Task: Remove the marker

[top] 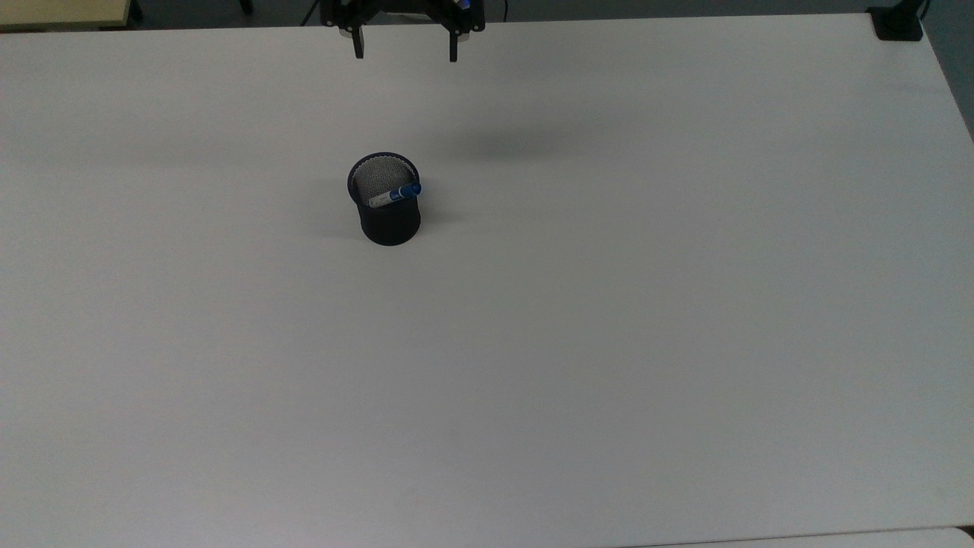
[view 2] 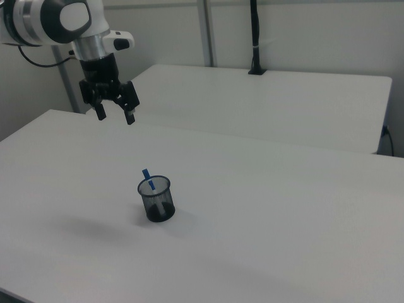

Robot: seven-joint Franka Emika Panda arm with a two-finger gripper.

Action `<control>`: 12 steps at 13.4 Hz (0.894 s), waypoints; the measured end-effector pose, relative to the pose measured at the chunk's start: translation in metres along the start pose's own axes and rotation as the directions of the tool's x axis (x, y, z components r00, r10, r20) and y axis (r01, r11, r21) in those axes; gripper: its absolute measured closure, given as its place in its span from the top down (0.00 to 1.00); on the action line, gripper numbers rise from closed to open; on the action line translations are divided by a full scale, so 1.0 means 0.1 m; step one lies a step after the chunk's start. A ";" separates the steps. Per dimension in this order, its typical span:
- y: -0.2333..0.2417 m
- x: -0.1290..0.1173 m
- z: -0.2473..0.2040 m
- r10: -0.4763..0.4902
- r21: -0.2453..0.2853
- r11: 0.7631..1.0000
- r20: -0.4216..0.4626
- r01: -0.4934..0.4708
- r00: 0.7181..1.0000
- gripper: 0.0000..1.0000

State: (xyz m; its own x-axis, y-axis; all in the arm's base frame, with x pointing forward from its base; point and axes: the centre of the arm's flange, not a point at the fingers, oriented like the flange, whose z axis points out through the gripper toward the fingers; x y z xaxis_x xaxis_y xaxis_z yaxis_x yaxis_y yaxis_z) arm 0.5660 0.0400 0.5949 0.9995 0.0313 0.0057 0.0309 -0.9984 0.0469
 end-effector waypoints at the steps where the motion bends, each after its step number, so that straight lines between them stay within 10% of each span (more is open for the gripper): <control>1: 0.00 0.00 0.00 0.000 0.000 1.000 0.001 0.000 1.000 1.00; 6: -0.01 0.00 0.11 -0.147 0.002 0.989 0.022 0.147 0.989 1.00; 12: 0.10 0.06 0.54 -0.416 0.022 0.909 0.088 0.416 0.905 1.00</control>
State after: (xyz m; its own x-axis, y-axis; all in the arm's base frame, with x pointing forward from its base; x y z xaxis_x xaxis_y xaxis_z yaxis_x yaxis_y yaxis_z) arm 0.5730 0.0273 0.5414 0.8924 0.4397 -0.1019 0.4440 -0.8957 0.0235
